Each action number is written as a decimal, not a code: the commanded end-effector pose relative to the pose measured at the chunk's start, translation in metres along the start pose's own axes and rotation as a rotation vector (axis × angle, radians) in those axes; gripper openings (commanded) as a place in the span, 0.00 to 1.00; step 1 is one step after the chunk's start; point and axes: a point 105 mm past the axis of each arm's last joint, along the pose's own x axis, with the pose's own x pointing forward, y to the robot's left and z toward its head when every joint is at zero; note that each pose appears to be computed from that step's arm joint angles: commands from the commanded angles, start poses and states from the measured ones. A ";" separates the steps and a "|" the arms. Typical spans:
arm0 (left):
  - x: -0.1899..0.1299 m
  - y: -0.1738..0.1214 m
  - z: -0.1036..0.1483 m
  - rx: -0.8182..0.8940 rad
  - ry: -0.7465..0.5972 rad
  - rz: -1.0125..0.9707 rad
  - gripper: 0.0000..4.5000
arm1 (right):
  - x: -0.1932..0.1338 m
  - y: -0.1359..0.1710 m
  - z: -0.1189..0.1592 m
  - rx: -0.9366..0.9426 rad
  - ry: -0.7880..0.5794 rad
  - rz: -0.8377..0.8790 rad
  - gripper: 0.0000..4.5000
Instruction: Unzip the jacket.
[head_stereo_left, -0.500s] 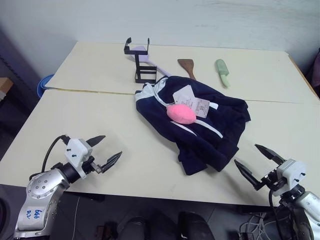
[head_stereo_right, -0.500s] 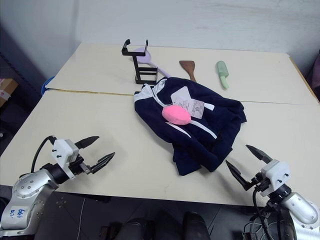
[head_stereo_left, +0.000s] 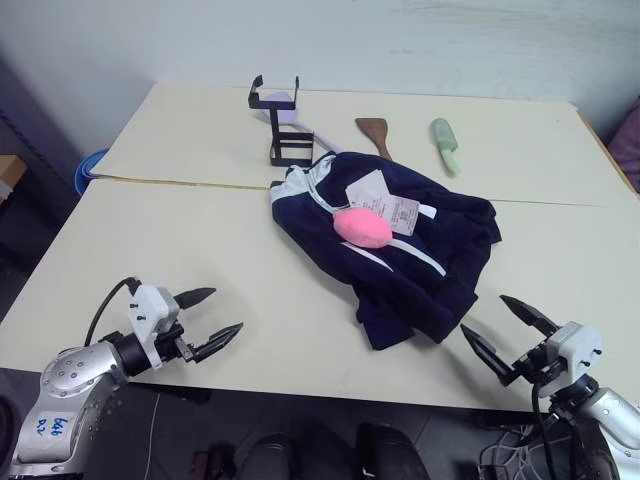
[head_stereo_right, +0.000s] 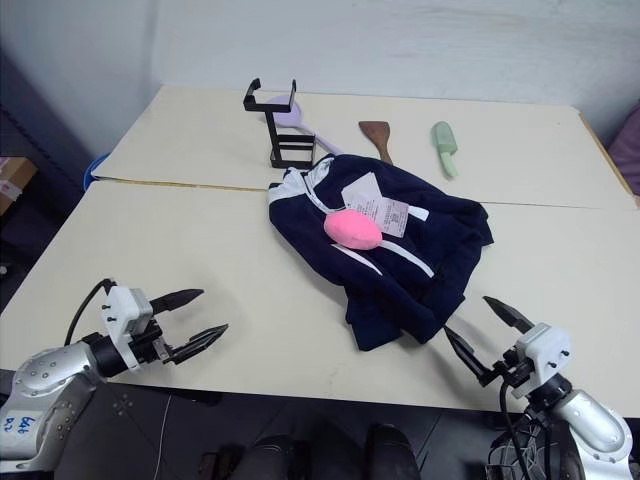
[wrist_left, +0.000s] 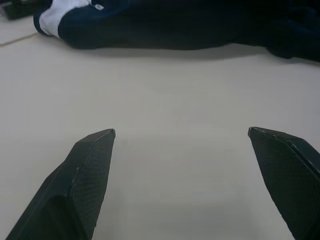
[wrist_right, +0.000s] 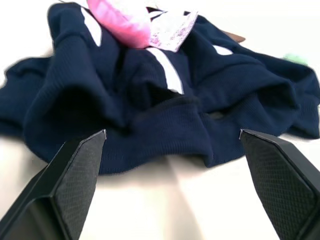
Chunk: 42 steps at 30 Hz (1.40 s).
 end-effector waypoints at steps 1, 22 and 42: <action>-0.001 0.008 0.017 0.042 -0.070 0.045 1.00 | 0.001 0.008 0.011 -0.021 -0.015 0.042 0.99; 0.177 -0.025 0.111 0.068 -0.192 -0.462 1.00 | 0.001 0.021 0.066 -0.086 -0.318 -0.127 0.99; 0.225 0.010 0.108 0.060 -0.321 -0.124 0.12 | 0.001 0.037 0.080 -0.030 -0.320 -0.102 1.00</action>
